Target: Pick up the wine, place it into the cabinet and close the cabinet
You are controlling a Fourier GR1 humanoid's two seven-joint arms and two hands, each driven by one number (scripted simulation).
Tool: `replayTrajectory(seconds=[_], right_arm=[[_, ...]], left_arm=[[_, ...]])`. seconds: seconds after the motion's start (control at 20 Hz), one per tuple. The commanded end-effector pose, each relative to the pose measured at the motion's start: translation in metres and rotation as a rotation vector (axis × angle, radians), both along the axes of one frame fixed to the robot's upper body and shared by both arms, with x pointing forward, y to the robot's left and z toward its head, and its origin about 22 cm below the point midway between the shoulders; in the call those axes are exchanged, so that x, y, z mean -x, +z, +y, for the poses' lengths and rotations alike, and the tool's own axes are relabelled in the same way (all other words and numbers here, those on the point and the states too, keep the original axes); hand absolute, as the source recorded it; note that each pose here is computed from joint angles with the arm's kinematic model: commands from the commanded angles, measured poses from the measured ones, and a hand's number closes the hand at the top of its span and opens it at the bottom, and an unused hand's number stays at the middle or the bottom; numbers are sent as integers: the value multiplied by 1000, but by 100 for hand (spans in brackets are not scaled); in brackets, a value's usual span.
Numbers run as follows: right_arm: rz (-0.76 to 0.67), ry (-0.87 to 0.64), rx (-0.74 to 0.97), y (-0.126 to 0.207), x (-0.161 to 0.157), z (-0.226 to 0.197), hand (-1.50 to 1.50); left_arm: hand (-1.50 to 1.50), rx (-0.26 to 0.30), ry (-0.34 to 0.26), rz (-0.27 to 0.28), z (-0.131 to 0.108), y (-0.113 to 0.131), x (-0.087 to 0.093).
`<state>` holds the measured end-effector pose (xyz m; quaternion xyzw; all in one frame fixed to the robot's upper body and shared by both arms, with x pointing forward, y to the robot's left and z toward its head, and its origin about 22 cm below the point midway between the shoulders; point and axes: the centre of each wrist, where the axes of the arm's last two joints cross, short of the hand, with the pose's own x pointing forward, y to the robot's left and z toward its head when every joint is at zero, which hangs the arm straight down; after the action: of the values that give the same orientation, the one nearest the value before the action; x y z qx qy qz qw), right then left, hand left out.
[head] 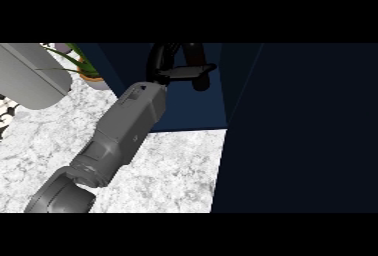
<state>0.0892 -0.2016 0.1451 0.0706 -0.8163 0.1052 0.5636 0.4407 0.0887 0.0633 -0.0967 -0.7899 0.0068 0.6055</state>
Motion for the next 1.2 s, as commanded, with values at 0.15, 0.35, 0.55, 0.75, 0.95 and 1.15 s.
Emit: replayTrajectory(seconds=[0.15,0.35,0.55,0.75,0.95,1.15], right_arm=[[-17,7,-95,48,30,-5,-150],[-5,-18,-68,43,27,-11,-150],[18,-4,-102,36,30,-5,-150],[6,-20,-63,38,25,-10,-150],[20,-13,-78,46,30,-8,-150],[-11,-47,-87,41,28,-7,-150]], left_arm=[[-150,46,-64,2,-5,1,3],[-150,117,-117,15,3,-21,17],[-150,123,-141,25,5,-43,36],[-150,158,-191,49,3,-57,59],[-150,173,-195,64,1,-70,85],[-150,169,-186,74,3,-74,115]])
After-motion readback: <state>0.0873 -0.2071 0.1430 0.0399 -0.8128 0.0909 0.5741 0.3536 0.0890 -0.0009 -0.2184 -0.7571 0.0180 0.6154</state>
